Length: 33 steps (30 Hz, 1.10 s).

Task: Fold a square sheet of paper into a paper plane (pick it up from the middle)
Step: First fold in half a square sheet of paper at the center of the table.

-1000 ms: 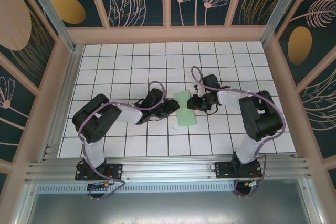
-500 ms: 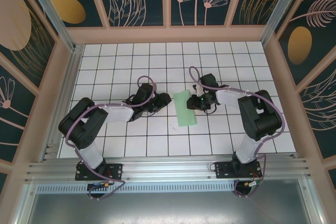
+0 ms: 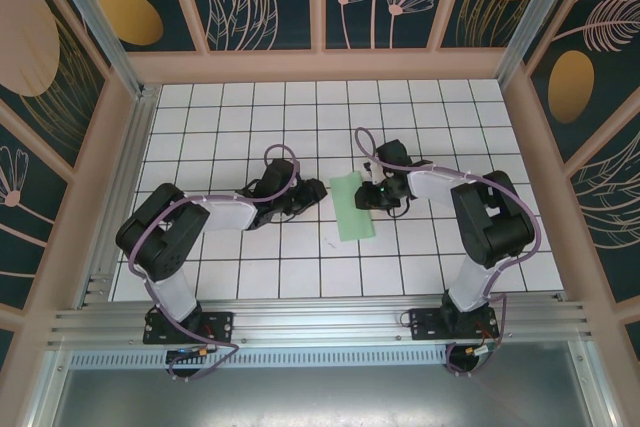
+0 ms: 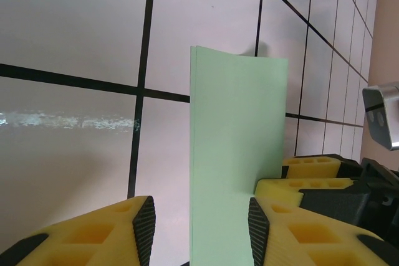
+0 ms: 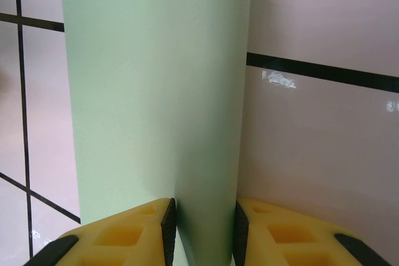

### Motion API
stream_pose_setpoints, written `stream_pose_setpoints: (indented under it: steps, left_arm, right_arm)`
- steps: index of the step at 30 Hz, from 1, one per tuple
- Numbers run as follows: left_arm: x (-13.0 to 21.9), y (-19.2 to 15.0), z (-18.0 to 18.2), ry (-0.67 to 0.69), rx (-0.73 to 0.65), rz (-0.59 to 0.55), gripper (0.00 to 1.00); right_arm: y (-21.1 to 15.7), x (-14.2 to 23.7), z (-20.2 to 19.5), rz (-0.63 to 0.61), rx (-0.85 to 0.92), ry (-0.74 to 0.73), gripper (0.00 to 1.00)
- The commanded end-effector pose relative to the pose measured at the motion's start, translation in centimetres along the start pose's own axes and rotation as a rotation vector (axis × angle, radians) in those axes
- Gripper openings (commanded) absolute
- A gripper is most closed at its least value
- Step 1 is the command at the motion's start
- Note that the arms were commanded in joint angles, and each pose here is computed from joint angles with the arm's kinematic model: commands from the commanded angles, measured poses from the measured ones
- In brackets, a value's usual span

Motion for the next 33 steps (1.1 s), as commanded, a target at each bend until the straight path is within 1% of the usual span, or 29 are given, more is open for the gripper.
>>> stream_pose_setpoints:
  steps: [1,8,14,33]
  left_arm:
    - [-0.4,-0.2,-0.4,0.004,-0.028,0.024,0.46]
    - [-0.7,-0.4,-0.6,-0.007,-0.035,0.044,0.46]
    - [-1.0,-0.6,-0.8,-0.017,-0.038,0.060,0.46]
    - [-2.6,-1.6,-2.0,-0.046,-0.047,0.109,0.45]
  right_arm:
    - [-1.3,-1.3,-1.2,0.055,0.022,-0.070,0.34]
    - [-1.4,-1.4,-1.4,0.062,0.026,-0.083,0.35]
    - [-1.4,-1.6,-1.5,0.072,0.034,-0.104,0.38]
    - [-1.8,-2.0,-2.2,0.090,0.012,-0.137,0.35]
Point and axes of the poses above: each hand's point on the last joint's axis, 136 mm out from that joint toward the fingers, its own x axis back along the fingers, its own z axis along the line the jaws close on, y = z × x, the point moved 1 cm from there along x, back along the fingers, and after that the axes turned 8 degrees about x, right-handed, at the moved point
